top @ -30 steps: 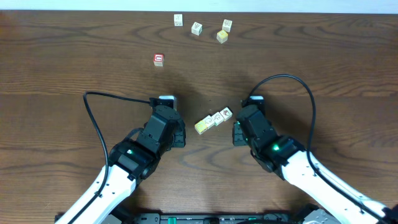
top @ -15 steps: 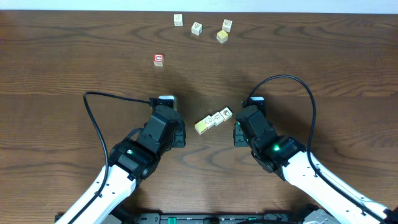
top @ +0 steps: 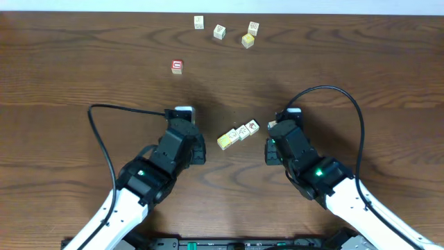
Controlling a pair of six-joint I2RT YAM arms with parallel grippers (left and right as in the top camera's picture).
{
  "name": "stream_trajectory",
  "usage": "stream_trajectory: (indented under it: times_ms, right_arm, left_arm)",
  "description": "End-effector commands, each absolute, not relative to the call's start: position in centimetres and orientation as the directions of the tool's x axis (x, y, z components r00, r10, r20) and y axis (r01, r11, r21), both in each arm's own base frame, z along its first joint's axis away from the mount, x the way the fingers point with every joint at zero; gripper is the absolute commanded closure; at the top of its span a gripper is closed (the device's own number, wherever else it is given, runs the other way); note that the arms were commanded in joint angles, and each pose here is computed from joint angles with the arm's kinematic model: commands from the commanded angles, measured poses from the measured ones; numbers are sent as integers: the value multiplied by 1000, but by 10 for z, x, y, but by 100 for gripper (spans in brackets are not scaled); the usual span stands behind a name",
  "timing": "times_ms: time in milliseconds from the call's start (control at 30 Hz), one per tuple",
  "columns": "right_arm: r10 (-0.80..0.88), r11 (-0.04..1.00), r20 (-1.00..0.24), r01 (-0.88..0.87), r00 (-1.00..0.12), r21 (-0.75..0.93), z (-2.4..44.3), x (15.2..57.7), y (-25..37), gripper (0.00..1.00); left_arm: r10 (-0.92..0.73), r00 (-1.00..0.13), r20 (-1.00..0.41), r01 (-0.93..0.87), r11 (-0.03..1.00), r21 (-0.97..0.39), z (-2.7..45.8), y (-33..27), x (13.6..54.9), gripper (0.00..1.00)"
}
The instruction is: Lift 5 blocks
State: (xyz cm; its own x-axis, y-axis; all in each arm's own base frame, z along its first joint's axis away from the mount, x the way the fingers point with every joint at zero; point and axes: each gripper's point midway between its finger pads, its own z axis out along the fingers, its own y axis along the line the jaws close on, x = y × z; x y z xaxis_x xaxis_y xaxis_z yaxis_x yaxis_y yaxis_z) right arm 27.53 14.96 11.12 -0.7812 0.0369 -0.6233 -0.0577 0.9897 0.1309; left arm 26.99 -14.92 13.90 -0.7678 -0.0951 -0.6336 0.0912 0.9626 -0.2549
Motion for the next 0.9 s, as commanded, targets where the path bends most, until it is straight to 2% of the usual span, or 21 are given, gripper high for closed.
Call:
stream_trajectory:
  times_ms: [0, 200, 600, 733, 867]
  right_arm:
    - [53, 993, -662, -33, -747, 116, 126, 278, 142, 99]
    - [57, 993, -670, -30, -740, 118, 130, 277, 140, 99]
    - [51, 994, -661, -28, -748, 107, 128, 275, 138, 99]
    - [59, 997, -693, 6, -719, 79, 135, 279, 130, 99]
    - [57, 998, -760, 25, -647, 53, 155, 288, 121, 98]
  left_arm:
    - [-108, -711, -695, 73, 972, -225, 157, -137, 273, 92]
    - [-138, -659, -739, 73, 967, -246, 178, -131, 272, 93]
    - [-143, -652, -745, 75, 965, -251, 181, -130, 271, 93]
    - [-150, -629, -763, 61, 969, -241, 187, -125, 271, 93]
    - [-169, -548, -820, 7, 978, -206, 208, -103, 270, 93]
